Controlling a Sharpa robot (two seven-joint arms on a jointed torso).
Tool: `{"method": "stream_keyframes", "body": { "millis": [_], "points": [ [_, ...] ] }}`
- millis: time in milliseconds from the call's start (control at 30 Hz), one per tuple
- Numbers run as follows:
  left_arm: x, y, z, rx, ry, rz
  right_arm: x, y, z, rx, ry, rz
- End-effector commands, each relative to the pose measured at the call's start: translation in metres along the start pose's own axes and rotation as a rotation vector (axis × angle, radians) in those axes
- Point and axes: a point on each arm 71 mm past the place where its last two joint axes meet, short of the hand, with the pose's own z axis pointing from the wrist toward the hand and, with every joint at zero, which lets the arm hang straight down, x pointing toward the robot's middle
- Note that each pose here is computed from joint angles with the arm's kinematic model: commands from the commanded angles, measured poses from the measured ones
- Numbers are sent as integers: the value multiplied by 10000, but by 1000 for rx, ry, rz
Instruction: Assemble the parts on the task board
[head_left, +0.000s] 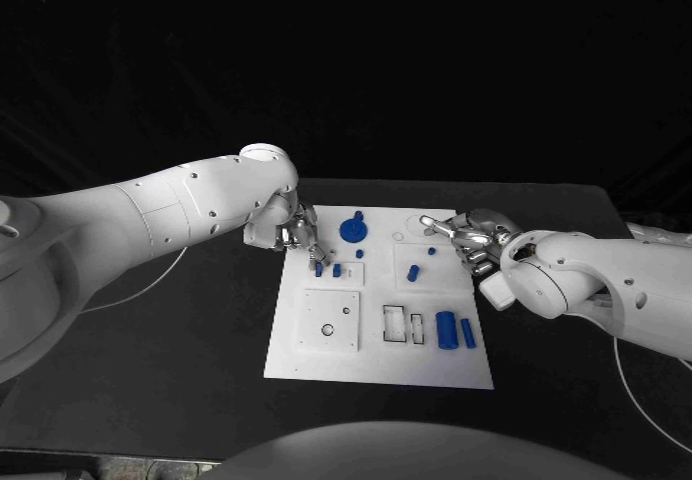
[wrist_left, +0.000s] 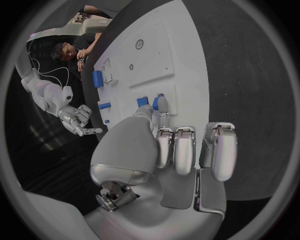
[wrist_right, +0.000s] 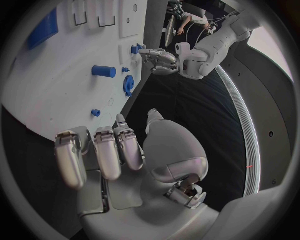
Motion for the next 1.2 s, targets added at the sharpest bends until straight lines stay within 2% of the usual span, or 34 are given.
{"method": "stream_keyframes", "body": {
  "millis": [33,633,1200],
  "points": [
    [14,-5,2,-8,18,13,17,5,-1,-4,11,-4],
    [23,-20,7,6,25,16,17,7,3,-5,10,-4],
    [-1,20,-6,52,-27,-21,4,0,6,-4,7,-5]
  ]
}}
